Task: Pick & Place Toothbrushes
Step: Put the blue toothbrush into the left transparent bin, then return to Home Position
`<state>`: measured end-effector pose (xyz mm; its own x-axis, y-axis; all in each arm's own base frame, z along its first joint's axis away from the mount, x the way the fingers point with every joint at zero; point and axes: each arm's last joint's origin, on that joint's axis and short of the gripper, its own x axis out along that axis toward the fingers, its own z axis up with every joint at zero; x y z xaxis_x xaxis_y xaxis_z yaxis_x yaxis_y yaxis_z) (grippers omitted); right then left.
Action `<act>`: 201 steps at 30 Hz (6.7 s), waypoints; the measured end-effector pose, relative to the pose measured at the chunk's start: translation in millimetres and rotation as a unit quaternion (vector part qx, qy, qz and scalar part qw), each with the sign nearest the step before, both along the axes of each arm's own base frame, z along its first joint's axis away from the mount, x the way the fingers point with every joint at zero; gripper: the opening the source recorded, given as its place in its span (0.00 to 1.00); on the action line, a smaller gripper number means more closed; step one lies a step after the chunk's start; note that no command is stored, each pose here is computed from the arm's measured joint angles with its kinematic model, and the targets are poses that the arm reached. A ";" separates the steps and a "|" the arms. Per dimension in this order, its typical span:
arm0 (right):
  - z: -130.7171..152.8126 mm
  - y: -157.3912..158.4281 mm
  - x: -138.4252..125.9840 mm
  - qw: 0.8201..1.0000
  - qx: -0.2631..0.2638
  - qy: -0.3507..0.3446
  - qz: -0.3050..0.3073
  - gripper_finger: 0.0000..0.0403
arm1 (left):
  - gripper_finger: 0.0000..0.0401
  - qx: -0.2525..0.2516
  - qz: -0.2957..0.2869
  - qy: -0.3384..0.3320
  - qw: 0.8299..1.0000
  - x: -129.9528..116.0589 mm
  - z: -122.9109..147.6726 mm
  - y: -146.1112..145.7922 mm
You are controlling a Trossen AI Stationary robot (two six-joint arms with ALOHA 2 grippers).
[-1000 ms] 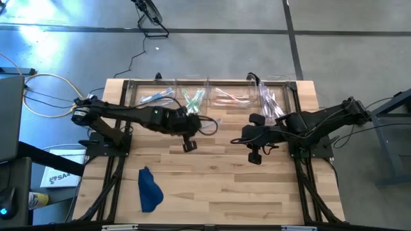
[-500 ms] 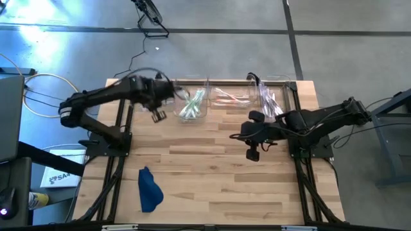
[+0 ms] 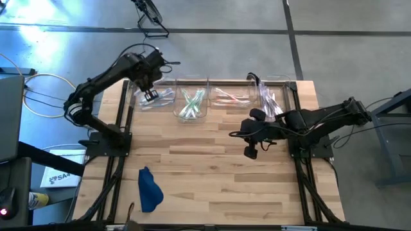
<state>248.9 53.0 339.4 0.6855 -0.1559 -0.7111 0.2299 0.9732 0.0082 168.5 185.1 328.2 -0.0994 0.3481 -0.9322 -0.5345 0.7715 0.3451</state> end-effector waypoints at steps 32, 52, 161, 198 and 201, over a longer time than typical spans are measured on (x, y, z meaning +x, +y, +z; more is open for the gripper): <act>0.1 -16.1 2.6 0.996 0.026 -0.015 -0.089 0.01 | 0.32 -0.141 -0.033 0.020 0.989 -3.8 -90.6 96.1; 1.3 -15.7 3.9 0.996 0.026 -0.023 -0.085 0.01 | 0.40 -0.105 -0.168 -0.109 0.974 35.7 -66.3 72.4; -30.0 -60.4 -223.5 0.866 0.015 -0.497 -0.047 0.01 | 0.40 0.356 -0.376 -0.573 0.635 -93.2 -93.4 -170.1; -170.5 -24.9 -155.2 0.894 0.049 -0.398 0.201 0.01 | 0.40 0.316 -0.420 -0.516 0.677 -74.3 -154.2 -168.2; -171.3 -24.5 -155.1 0.894 0.051 -0.395 0.206 0.01 | 0.40 0.322 -0.426 -0.508 0.676 -74.2 -154.6 -168.1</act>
